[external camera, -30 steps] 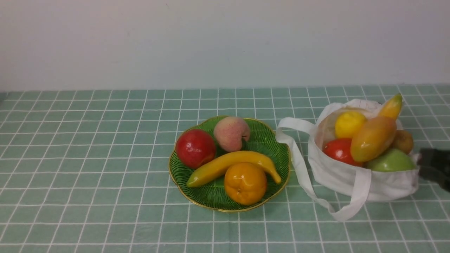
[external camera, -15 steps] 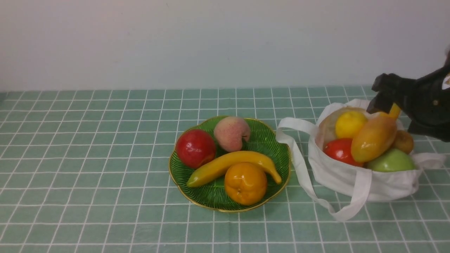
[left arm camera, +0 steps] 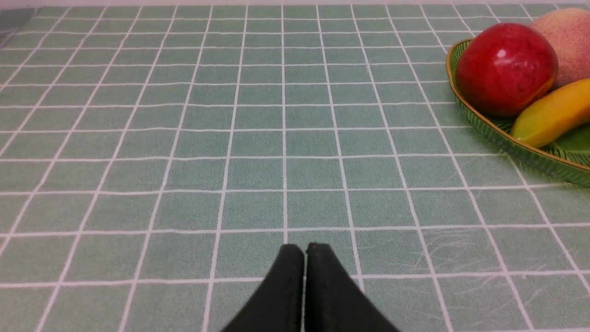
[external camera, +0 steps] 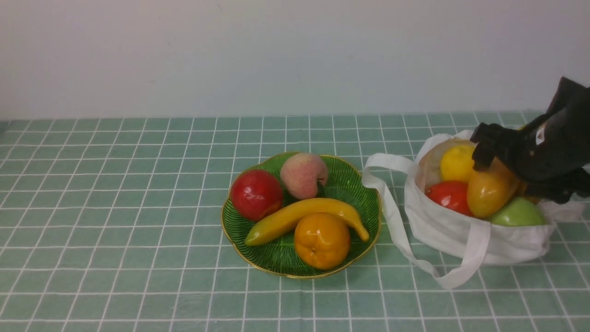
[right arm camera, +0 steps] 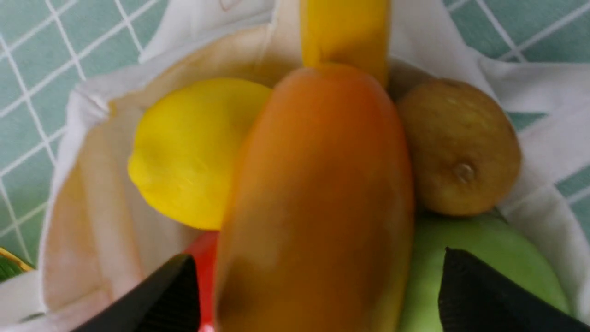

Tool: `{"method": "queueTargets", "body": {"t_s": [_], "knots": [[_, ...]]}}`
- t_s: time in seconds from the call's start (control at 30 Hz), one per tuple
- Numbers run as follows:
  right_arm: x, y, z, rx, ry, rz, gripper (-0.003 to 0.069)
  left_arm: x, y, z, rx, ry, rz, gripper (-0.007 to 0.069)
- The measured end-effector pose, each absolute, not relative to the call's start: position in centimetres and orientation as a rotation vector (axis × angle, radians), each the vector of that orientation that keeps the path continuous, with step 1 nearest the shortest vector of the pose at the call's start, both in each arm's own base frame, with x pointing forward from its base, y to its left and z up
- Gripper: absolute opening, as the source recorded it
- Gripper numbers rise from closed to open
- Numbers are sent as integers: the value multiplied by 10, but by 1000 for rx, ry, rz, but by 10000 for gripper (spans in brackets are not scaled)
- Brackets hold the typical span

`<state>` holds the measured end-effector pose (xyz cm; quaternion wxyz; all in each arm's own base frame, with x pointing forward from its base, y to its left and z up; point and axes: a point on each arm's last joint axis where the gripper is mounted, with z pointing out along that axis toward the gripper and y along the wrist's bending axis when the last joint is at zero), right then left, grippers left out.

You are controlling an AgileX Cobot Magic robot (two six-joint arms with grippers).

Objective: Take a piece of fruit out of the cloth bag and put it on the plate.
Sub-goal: Use the right arm to grab a mango from the bag, then use the right arm to put the mango into the empty plate on the left

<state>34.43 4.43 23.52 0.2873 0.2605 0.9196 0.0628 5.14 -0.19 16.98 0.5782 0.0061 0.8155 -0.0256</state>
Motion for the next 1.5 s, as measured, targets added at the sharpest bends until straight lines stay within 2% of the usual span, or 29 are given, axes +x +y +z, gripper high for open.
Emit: {"method": "queueTargets", "body": {"t_s": [0.03, 0.17, 0.23, 0.3, 0.63, 0.87, 1.07, 1.17, 1.27, 1.37, 1.5], "knots": [[345, 44, 235, 695, 2456, 169, 623, 51, -2, 170, 14, 1908, -60, -8], [347, 45, 234, 687, 2443, 181, 535, 51, -2, 170, 14, 1908, -60, -8], [347, 45, 234, 680, 2444, 179, 468, 51, -2, 170, 14, 1908, -60, -8], [347, 45, 234, 673, 2446, 177, 438, 51, -2, 170, 14, 1908, -60, -8], [344, 46, 241, 636, 2449, 184, 437, 51, -2, 170, 14, 1908, -60, -8], [329, 43, 282, 549, 2349, 213, 437, 51, -2, 170, 14, 1908, -60, -8], [310, 46, 315, 501, 2265, 293, 437, 51, -2, 170, 14, 1908, -60, -8], [300, 69, 332, 337, 2212, 400, 437, 51, -2, 170, 14, 1908, -60, -8], [297, 97, 334, 176, 2197, 488, 437, 51, -2, 170, 14, 1908, -60, -8], [296, 137, 323, -3, 2205, 577, 437, 51, -2, 170, 14, 1908, -60, -8], [304, 174, 296, -98, 2218, 640, 437, 51, -2, 170, 14, 1908, -60, -8]]}}
